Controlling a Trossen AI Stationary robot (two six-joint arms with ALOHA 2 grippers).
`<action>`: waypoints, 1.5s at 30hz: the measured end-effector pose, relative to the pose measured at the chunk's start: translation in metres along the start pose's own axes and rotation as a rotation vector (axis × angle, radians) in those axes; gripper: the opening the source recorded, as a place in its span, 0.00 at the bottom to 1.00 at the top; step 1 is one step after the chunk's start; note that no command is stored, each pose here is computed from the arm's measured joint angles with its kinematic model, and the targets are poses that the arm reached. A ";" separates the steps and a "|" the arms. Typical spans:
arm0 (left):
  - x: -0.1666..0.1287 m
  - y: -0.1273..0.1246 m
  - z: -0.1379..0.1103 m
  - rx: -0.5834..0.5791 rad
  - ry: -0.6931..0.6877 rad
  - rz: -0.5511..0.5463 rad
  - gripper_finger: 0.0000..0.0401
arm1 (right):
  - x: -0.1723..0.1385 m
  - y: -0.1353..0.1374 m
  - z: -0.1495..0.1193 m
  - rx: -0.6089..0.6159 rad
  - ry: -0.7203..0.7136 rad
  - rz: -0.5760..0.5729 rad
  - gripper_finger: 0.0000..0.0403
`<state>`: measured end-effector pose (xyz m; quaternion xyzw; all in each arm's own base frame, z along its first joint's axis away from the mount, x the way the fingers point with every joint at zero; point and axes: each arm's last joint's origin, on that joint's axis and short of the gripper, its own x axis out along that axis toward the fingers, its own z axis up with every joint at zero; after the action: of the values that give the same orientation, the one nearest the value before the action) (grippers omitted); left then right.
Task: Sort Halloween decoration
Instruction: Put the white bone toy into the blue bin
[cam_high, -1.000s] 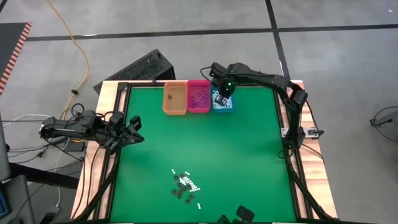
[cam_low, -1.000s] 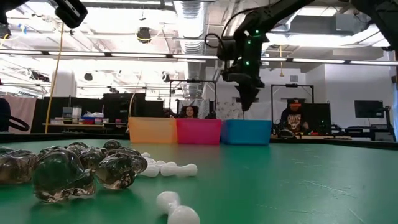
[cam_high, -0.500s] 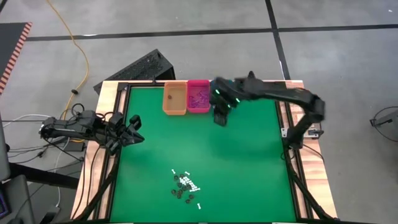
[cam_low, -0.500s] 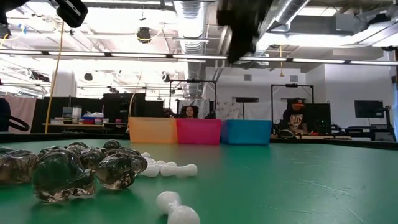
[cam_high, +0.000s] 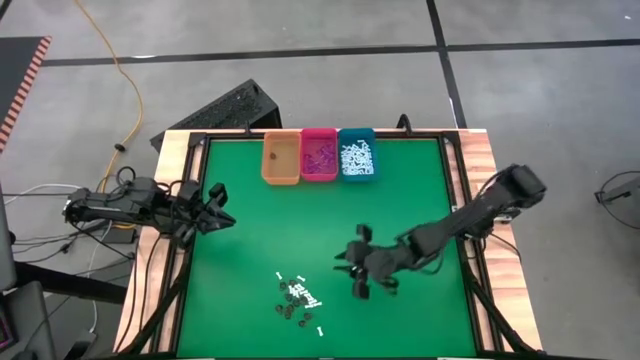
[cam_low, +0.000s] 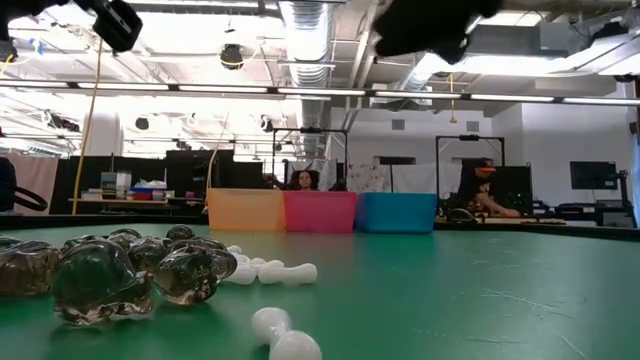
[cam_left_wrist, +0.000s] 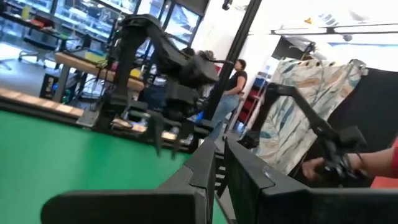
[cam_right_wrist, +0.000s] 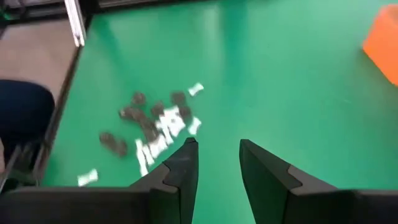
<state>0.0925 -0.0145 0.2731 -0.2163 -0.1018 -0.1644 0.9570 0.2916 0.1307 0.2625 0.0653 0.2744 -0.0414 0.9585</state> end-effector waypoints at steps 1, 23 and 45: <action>0.000 0.000 -0.001 0.000 0.004 0.009 0.06 | 0.009 0.008 -0.005 -0.005 -0.003 0.011 0.36; -0.001 0.007 -0.008 0.010 0.060 0.117 0.06 | 0.128 0.076 -0.087 -0.129 0.038 0.211 0.36; -0.001 0.008 -0.011 0.006 0.089 0.136 0.06 | 0.143 0.065 -0.097 -0.150 0.118 0.162 0.31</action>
<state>0.0959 -0.0124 0.2598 -0.2122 -0.0446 -0.1083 0.9702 0.3696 0.2026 0.1121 0.0174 0.3265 0.0607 0.9431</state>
